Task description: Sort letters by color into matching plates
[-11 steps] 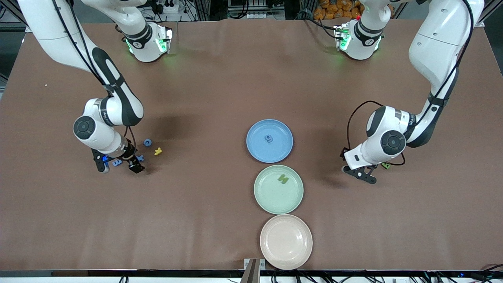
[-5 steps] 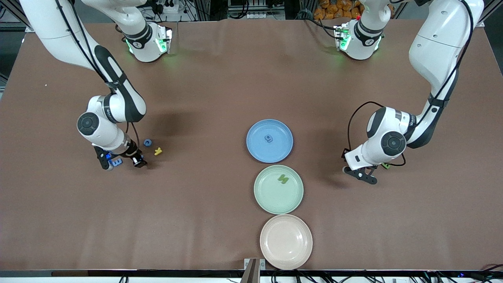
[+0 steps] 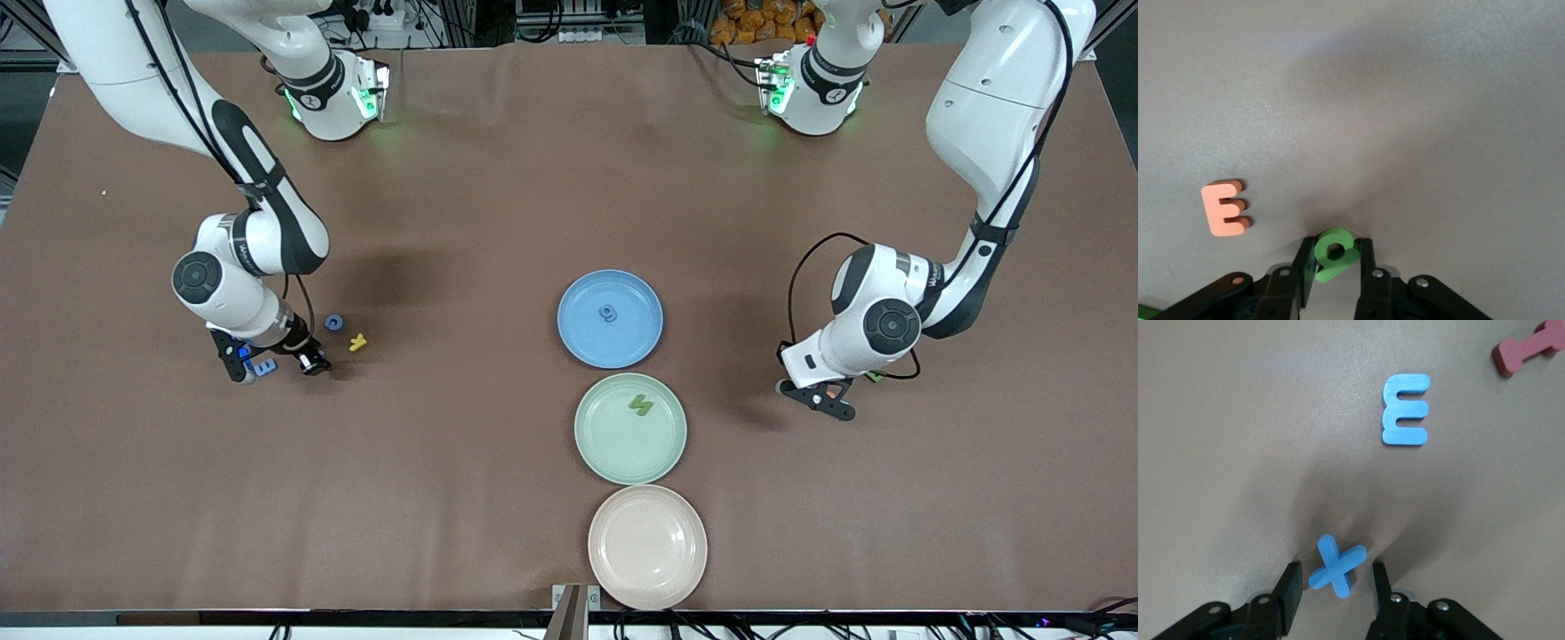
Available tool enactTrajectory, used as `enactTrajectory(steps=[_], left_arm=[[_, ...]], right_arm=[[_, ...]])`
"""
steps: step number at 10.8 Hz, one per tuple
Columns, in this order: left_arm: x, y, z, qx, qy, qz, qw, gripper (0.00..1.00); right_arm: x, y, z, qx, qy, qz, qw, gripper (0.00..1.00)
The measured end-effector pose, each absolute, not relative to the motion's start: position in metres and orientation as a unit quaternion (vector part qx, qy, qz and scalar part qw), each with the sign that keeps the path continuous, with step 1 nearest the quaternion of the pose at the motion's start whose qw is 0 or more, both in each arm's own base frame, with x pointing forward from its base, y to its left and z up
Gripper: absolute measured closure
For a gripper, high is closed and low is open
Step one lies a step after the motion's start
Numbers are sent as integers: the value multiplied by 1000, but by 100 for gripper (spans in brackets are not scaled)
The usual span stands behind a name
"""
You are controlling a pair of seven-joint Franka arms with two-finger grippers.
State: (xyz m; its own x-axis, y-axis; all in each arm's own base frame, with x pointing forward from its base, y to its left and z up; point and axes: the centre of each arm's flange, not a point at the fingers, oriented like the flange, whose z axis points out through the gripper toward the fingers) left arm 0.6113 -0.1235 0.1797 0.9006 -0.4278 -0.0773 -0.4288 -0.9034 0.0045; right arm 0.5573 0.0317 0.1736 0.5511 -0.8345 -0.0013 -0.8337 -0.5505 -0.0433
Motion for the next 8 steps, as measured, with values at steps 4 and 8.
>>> enactTrajectory(steps=[4,8], left_arm=[[625,-126,195,-977,211,17,6,70],[638,-172,232,-974,225,-22,-17,70]], right_arm=[[558,25,174,-883,470,-13,20,48],[558,25,175,-887,461,-19,23,59]])
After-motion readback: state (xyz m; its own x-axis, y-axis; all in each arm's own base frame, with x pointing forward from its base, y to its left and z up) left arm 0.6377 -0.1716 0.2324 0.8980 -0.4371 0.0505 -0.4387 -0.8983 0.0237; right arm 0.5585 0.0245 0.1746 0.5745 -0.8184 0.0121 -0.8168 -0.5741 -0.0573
